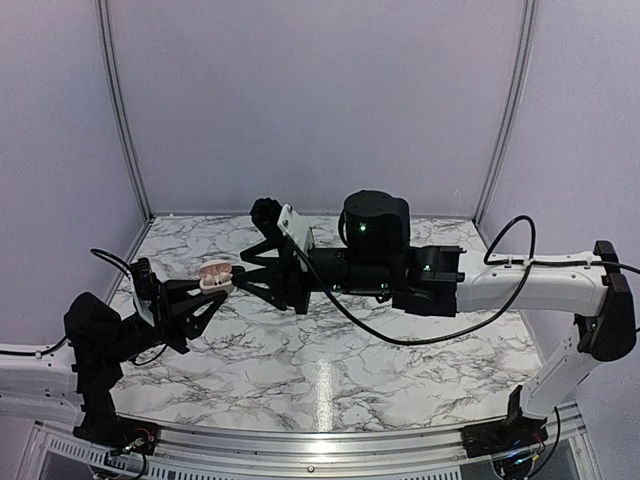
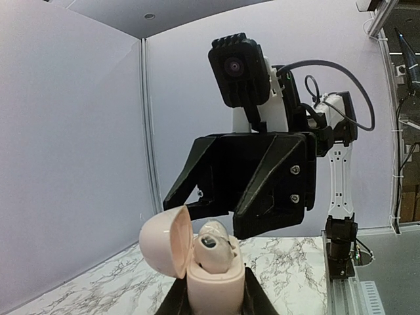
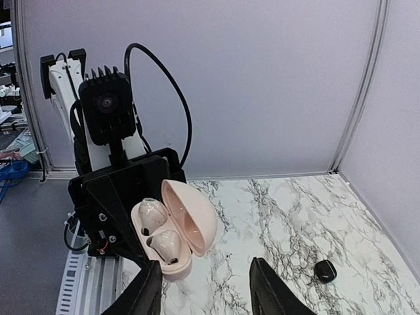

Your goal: Insert the wireless bluetooth earbuds into the charging case

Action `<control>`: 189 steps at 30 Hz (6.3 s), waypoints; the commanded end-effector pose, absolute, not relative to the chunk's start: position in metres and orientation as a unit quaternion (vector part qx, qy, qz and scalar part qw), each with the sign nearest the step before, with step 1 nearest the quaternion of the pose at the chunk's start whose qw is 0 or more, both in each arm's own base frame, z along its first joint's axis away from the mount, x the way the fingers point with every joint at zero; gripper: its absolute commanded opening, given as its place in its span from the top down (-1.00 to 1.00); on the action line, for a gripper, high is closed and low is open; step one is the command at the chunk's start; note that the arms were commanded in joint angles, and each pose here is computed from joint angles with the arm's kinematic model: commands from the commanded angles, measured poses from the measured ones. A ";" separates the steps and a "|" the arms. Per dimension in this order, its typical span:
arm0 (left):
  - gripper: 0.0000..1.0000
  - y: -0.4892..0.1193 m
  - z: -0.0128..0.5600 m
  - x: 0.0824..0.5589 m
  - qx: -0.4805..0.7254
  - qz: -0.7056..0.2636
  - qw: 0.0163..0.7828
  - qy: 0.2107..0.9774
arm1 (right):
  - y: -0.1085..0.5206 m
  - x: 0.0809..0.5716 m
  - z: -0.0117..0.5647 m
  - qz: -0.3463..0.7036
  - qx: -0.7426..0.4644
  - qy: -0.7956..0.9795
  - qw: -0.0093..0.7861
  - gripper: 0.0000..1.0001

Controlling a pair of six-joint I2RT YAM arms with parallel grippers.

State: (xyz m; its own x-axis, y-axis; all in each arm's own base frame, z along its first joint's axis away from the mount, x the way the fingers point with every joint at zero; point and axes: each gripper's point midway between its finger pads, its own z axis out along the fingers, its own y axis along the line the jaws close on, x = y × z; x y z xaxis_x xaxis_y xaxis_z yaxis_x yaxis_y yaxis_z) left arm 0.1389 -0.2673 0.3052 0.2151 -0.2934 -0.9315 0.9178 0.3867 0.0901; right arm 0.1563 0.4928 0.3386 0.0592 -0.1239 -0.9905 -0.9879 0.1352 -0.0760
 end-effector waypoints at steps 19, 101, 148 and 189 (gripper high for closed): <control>1.00 -0.283 0.321 0.132 0.365 -0.463 0.682 0.434 | 0.494 0.129 0.340 0.473 -0.579 0.477 0.462 -0.30; 1.00 -0.230 0.136 0.324 -0.026 -0.307 0.485 0.818 | 0.424 0.155 0.315 0.343 -0.564 0.533 0.529 -0.58; -0.95 -0.181 0.030 0.379 -0.087 -0.182 0.326 0.924 | 0.408 0.169 0.318 0.317 -0.531 0.564 0.548 -0.71; -0.98 -0.124 0.175 0.353 -0.064 -0.130 0.497 0.856 | 0.140 0.358 0.160 0.208 -0.047 0.821 0.530 -0.97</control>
State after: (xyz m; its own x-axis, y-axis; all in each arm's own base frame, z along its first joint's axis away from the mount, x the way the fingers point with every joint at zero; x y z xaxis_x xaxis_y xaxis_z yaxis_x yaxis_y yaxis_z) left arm 0.3449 -0.1198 0.1509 -0.5745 -0.1942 -0.7951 -0.0060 0.9724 -0.2331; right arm 0.3467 0.1464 0.1423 -0.5027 0.0855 -0.8602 -0.3299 0.9008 0.2823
